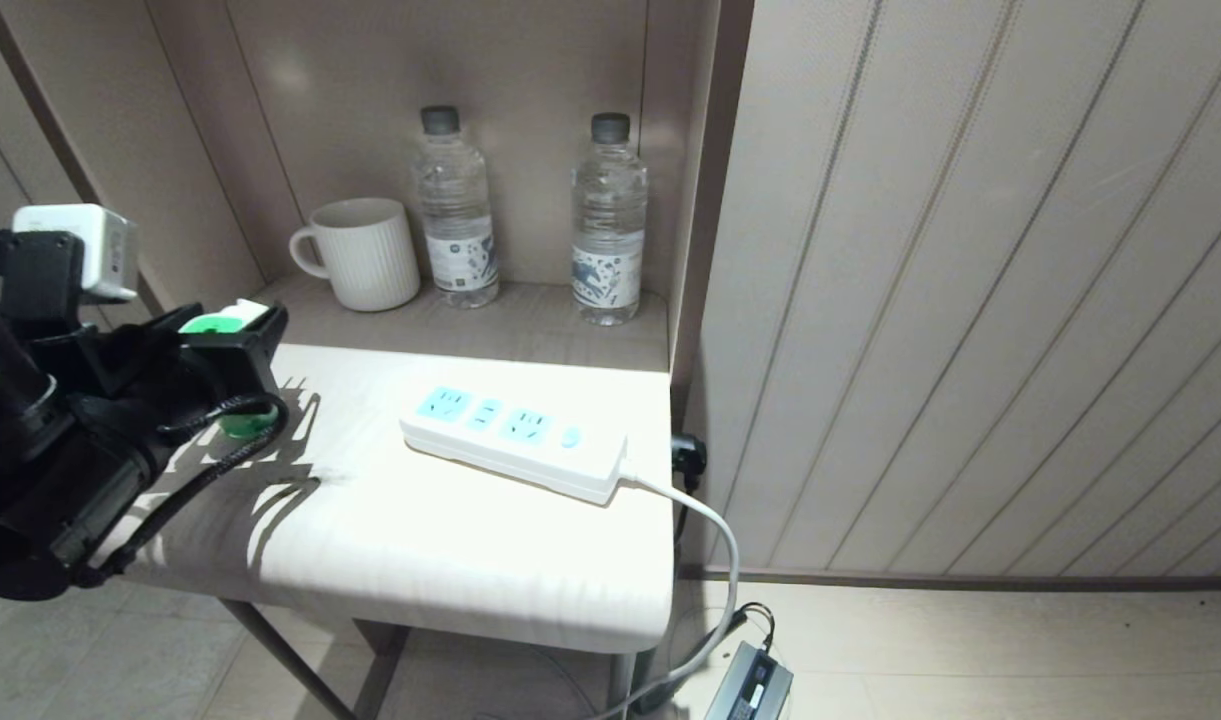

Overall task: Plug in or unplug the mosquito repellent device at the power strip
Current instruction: Pick up the mosquito repellent liquid, then insert the plug into the socket

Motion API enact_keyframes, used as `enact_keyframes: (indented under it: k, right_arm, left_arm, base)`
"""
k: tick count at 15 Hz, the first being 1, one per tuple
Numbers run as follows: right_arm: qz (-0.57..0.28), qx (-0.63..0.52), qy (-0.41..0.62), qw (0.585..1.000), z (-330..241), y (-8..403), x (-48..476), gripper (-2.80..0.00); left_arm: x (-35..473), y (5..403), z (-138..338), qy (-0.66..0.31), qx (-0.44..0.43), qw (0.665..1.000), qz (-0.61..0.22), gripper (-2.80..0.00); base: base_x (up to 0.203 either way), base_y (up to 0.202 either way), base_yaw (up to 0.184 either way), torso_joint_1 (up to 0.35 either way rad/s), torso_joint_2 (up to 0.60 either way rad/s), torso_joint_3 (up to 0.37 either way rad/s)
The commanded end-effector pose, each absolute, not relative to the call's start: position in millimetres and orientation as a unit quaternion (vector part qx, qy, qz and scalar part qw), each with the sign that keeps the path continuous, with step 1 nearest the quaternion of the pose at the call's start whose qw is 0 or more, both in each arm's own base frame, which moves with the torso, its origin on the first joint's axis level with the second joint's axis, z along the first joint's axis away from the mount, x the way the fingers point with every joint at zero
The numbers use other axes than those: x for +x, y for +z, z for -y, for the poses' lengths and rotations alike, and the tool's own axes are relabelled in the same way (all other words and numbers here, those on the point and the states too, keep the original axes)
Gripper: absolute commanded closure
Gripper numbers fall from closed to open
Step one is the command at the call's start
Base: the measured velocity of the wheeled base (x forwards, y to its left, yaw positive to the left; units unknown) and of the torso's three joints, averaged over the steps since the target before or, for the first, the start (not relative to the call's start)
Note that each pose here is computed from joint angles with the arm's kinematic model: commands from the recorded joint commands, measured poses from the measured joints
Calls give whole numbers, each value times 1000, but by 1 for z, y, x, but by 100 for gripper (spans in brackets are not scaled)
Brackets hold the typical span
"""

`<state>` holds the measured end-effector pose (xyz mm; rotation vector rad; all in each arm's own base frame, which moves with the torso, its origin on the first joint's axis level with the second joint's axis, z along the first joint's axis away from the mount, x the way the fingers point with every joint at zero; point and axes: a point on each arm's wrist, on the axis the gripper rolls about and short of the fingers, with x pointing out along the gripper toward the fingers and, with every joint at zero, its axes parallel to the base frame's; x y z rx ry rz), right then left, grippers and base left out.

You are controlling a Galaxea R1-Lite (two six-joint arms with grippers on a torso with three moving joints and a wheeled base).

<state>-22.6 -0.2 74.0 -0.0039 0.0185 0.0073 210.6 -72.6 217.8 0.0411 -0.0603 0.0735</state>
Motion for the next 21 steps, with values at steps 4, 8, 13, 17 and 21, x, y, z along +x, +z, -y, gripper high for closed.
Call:
enact_keyframes:
  k: [4,8,13,17,21]
  right_arm:
    - [-10,-2,4,1000,0,74,-22,0]
    - [-10,-2,4,1000,0,74,-22,0]
    - [-10,-2,4,1000,0,74,-22,0]
    - [-10,-2,4,1000,0,74,-22,0]
    - [-10,-2,4,1000,0,74,-22,0]
  left_arm:
    - [157,281,52,43,14,996,81,0]
    - [127,309,40,42,25,997,58,0]
    - [120,313,37,30,76,985,-151,0]
    - [112,338,39,-47,33,953,-297,0]
    - [113,342,47,-141,-20,853,-501,0]
  base:
    - [0,0,0,0,0,0]
    - [0,0,0,0,0,0]
    - [0,0,0,0,0,0]
    - [0,0,0,0,0,0]
    - [0,0,0,0,0,0]
